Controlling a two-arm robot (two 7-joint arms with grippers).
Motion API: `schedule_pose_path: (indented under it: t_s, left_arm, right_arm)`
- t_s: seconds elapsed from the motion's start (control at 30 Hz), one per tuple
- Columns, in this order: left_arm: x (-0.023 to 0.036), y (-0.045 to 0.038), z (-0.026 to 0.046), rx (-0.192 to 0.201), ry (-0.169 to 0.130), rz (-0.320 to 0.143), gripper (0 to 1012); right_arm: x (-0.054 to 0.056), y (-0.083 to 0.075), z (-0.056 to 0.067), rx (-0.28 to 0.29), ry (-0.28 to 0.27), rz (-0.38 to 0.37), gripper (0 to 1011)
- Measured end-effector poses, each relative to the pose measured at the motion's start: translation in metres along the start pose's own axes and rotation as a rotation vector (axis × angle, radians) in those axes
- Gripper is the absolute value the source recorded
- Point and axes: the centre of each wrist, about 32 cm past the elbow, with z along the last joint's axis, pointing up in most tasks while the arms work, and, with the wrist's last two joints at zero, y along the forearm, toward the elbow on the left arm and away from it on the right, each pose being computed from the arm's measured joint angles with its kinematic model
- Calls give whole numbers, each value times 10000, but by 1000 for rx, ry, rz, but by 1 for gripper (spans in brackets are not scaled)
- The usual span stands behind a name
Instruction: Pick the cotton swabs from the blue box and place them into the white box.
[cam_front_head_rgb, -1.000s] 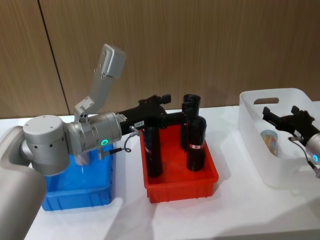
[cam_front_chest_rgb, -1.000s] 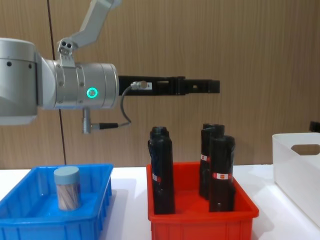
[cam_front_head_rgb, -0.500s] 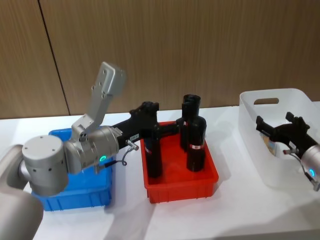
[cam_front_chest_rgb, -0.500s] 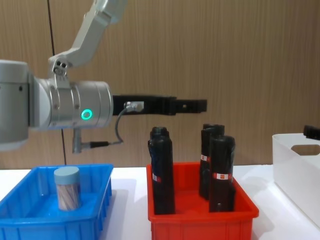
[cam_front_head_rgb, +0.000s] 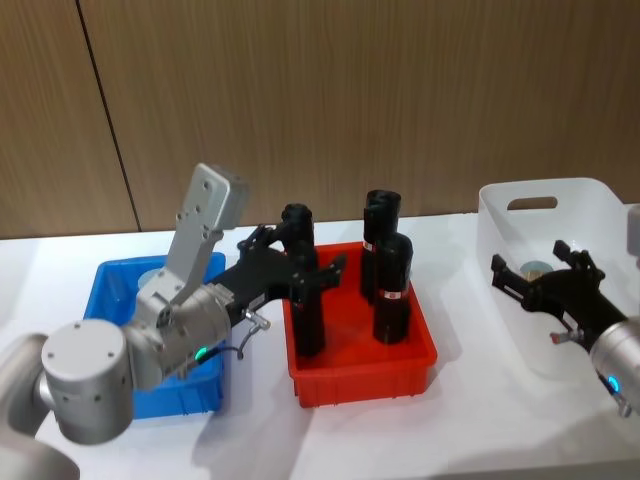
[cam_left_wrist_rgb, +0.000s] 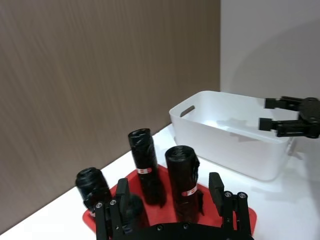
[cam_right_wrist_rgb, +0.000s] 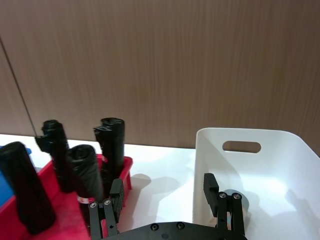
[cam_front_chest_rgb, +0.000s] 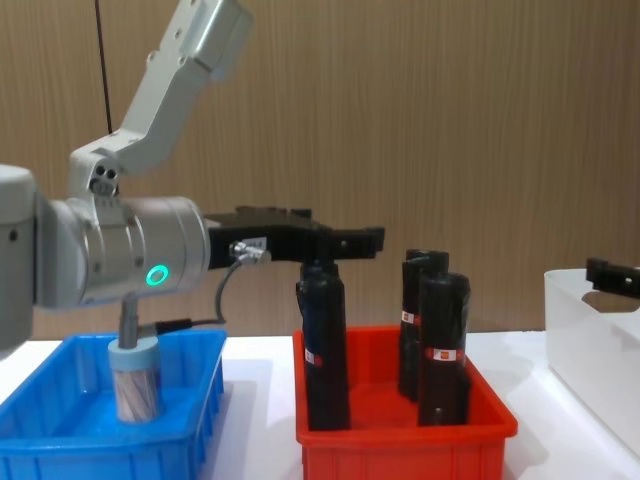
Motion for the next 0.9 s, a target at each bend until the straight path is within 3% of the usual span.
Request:
schedule_pose_path:
  t_s: [0.6, 0.9]
  left_arm:
    - [-376, 292, -192, -39, -90, 175, 1003]
    - [-571, 442, -260, -69, -125, 254, 1003]
  right_arm:
    - [-435, -458, 34, 51, -40, 70, 1002]
    - [-544, -579, 57, 64, -44, 87, 1002]
